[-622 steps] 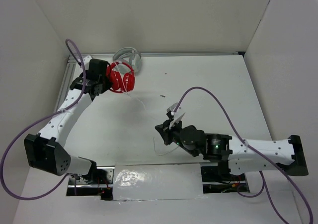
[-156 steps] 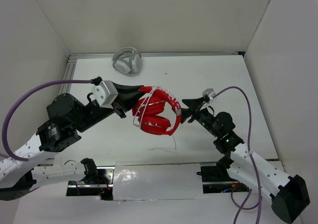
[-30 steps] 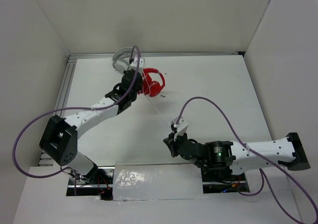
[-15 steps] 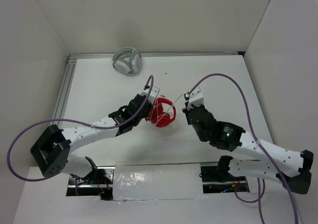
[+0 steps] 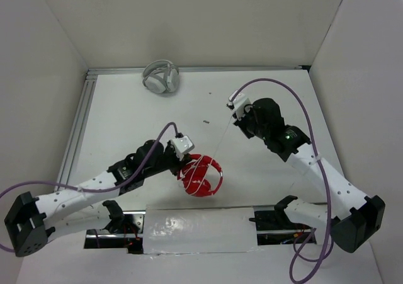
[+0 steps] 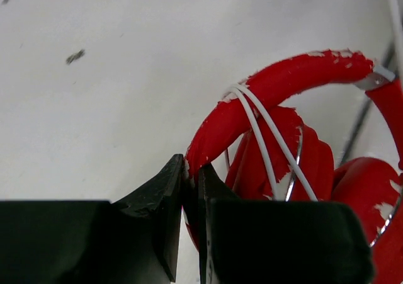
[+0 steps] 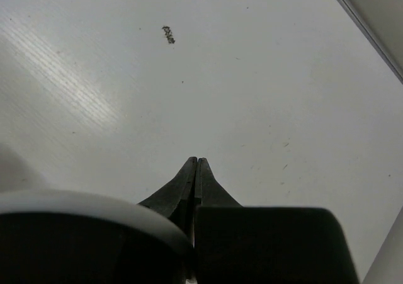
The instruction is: Wrap the headphones
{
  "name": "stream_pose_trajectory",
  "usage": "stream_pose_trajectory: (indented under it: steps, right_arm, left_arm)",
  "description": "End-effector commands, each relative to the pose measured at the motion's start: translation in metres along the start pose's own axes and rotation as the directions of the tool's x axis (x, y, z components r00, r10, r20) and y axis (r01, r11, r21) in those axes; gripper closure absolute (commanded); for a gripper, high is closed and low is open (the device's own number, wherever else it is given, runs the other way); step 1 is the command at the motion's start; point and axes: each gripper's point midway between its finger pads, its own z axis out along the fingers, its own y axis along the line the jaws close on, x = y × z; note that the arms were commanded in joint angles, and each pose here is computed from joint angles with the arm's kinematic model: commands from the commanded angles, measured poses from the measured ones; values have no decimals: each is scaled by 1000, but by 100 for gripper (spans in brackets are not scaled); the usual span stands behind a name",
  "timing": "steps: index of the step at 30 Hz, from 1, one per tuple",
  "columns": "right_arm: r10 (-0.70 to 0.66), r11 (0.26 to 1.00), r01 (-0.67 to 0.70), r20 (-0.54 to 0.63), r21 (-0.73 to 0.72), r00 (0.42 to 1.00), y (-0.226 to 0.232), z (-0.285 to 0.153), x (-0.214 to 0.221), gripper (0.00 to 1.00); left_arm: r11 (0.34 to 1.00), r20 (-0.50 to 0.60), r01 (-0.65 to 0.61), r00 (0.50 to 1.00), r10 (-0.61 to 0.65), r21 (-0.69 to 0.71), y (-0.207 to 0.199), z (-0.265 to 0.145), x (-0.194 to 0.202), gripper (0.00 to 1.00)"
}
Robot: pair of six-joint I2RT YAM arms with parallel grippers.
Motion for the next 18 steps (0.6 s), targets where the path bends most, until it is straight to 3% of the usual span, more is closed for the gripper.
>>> stream_pose_trajectory:
  steps: [1,4,9,14,18]
  right_arm:
    - [-10,1000,9,194,8,981,-28,-4,-50,100]
    - [36,997,-53,262,58,964,-50,-5,-67,100]
    - [138,978,-179,312,105,940,-73,-7,-103,100]
    - [120,988,-146,336,52,934,-41,-4,-143,100]
    - [149,986,-165,307,27,940,-16,10,-151,100]
  left_arm:
    - [956,211,-78,977,17,283,-52,-33,-50,100]
    - [922,254,-101,967,3,374,-72,-54,-55,100]
    - [908,220,-82,975,-11,411,-89,-52,-51,100]
    - [914,99,-12,995,-31,406,-96,-24,-30,100]
    - [905,90,-2,995,-40,426,-102,-15,-30,100]
